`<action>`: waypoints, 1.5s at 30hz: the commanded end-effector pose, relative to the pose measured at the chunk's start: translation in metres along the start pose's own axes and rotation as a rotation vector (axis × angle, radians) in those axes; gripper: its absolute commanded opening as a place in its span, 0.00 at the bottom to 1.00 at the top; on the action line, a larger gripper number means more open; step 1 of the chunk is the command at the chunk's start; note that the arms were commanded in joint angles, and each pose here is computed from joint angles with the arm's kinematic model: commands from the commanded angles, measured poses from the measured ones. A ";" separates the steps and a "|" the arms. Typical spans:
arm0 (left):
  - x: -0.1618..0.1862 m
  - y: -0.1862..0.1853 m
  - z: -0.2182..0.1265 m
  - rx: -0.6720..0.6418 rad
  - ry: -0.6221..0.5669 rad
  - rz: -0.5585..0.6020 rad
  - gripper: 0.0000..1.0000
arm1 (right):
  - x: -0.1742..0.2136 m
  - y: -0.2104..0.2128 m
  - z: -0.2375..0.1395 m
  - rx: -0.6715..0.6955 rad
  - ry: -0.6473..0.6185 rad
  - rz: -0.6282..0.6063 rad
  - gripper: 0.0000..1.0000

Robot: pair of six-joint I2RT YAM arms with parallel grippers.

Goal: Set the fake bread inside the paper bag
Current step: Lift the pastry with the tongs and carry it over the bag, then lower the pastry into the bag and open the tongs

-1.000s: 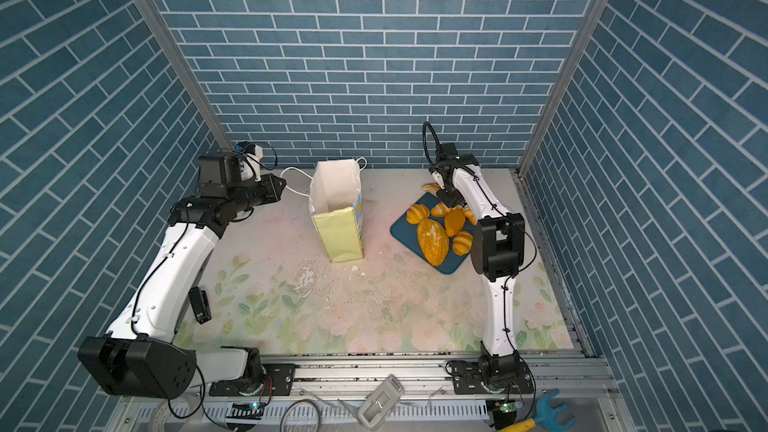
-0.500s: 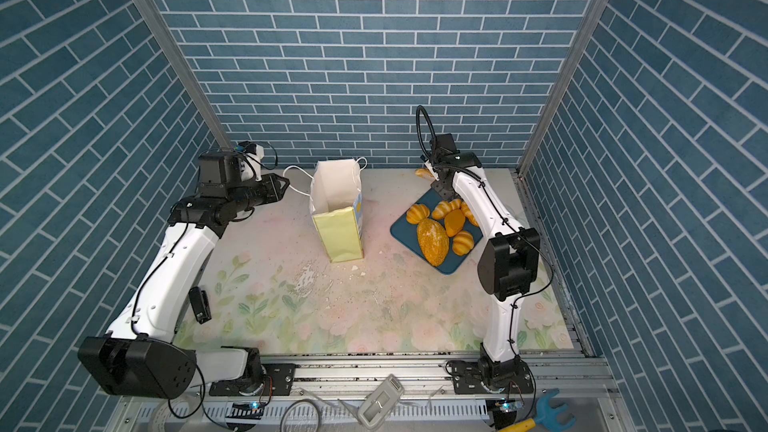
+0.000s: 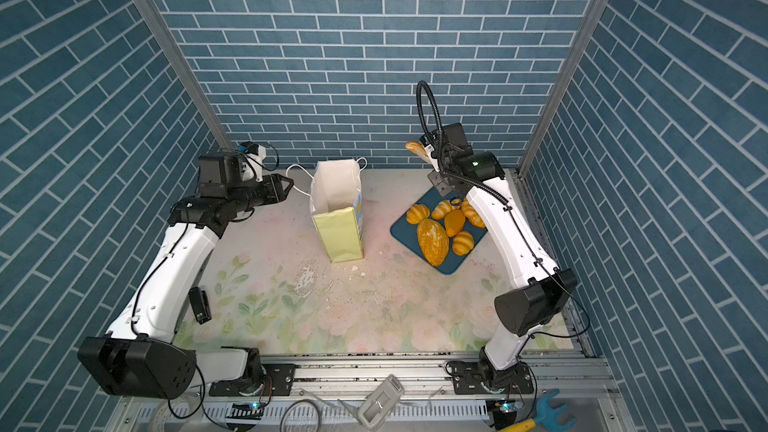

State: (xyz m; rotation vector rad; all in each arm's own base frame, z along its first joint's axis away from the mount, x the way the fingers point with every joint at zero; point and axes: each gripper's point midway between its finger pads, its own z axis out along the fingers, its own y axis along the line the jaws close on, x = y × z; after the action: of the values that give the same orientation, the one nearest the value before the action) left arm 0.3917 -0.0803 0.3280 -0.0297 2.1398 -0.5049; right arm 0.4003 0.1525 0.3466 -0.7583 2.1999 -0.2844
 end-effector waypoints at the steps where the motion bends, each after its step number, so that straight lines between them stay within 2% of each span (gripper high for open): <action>1: -0.010 -0.001 -0.004 -0.008 -0.013 0.042 0.52 | -0.023 0.000 -0.051 -0.050 -0.132 0.144 0.19; 7: -0.014 0.000 0.000 -0.009 -0.010 0.061 0.57 | -0.053 0.023 -0.096 -0.227 -0.275 0.242 0.19; 14: -0.016 0.000 0.010 0.001 -0.001 0.061 0.59 | -0.091 0.057 -0.149 -0.407 -0.410 0.237 0.19; 19: -0.013 -0.001 0.017 0.021 0.008 0.041 0.56 | -0.107 0.087 -0.164 -0.529 -0.458 0.228 0.19; 22: -0.012 -0.002 0.020 0.032 0.011 0.033 0.54 | -0.113 0.111 -0.164 -0.605 -0.449 0.216 0.19; 28: -0.010 -0.004 0.023 0.052 0.017 0.019 0.35 | -0.116 0.151 -0.155 -0.712 -0.389 0.201 0.19; 33: -0.007 -0.004 0.023 0.057 0.021 0.012 0.27 | -0.106 0.174 -0.146 -0.762 -0.313 0.190 0.19; 45: -0.002 -0.007 0.016 0.071 0.015 -0.005 0.19 | -0.060 0.198 -0.102 -0.704 -0.097 0.208 0.19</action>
State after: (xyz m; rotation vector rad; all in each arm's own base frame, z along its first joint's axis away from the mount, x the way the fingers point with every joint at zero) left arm 0.4103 -0.0922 0.3136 0.0043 2.1698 -0.5713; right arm 0.2767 0.3521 0.3496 -0.9429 2.2829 0.6362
